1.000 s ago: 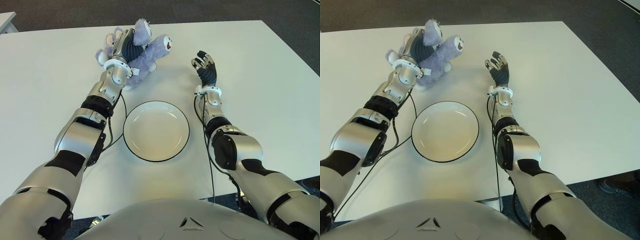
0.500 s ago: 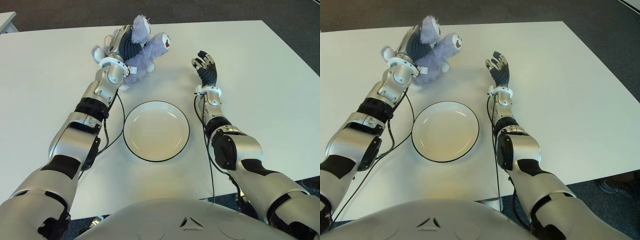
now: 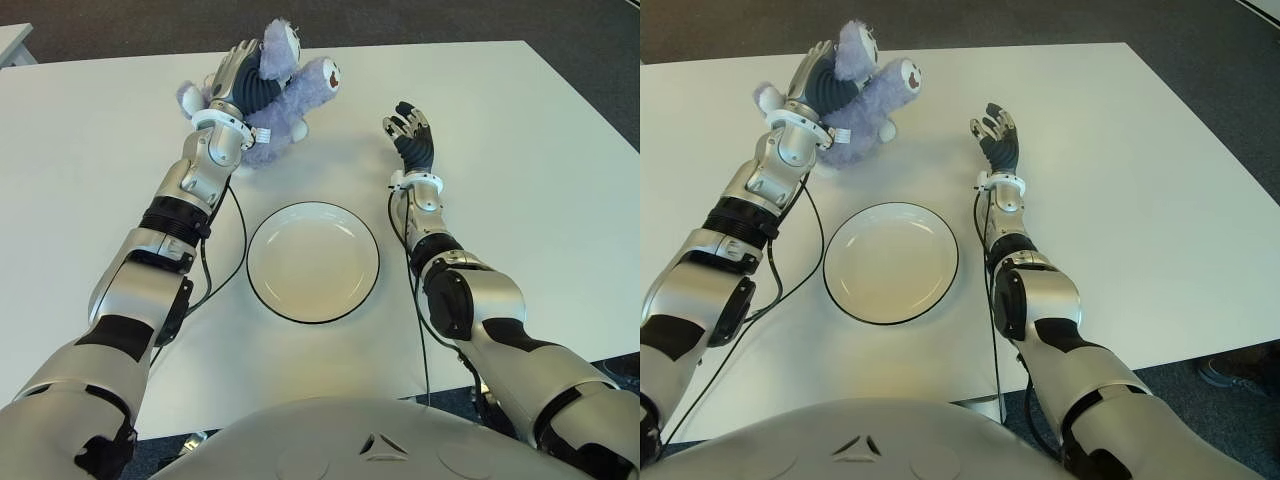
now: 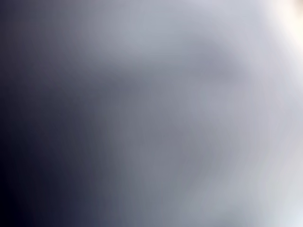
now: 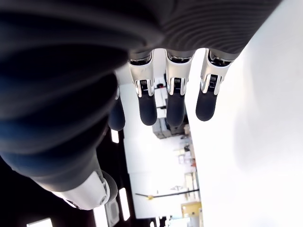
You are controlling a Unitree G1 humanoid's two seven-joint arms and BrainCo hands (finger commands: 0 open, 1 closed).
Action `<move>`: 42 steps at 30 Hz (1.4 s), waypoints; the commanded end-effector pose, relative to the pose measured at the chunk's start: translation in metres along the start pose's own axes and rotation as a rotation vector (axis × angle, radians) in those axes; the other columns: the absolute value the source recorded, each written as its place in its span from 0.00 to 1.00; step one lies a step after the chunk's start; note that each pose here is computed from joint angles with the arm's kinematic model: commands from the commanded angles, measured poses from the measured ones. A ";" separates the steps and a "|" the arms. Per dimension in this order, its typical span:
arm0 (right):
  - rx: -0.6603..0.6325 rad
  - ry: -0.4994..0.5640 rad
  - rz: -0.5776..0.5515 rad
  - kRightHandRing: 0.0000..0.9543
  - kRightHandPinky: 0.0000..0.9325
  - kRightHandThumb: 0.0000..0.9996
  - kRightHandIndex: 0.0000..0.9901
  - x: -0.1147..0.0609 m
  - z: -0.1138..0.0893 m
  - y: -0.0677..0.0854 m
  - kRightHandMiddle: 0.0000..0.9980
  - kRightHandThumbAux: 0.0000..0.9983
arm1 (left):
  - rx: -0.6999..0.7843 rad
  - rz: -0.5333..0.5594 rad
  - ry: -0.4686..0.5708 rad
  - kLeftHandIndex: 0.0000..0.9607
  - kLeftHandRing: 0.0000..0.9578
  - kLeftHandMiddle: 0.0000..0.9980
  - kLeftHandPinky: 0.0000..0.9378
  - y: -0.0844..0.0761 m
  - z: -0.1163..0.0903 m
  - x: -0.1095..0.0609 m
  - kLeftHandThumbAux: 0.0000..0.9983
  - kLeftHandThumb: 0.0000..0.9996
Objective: Put the doll into the plate.
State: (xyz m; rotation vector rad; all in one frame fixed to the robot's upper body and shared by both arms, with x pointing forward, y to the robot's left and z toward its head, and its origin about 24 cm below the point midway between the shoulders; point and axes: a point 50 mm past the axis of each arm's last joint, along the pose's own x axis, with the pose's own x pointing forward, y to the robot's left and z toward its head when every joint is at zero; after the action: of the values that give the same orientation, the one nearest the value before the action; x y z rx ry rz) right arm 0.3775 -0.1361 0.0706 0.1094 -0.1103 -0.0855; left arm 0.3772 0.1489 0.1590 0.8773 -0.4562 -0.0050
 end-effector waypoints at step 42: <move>0.001 0.057 -0.008 0.15 0.18 0.48 0.19 -0.007 -0.013 0.000 0.17 0.78 | 0.119 0.035 -0.151 0.83 0.89 0.86 0.90 0.030 0.027 -0.003 0.62 0.92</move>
State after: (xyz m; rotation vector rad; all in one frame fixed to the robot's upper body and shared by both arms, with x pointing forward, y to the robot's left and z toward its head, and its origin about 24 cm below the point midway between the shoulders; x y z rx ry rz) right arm 0.3775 -0.1363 0.0705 0.1098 -0.1099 -0.0886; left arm 0.3600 0.1443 0.1952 0.9811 -0.6337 -0.0089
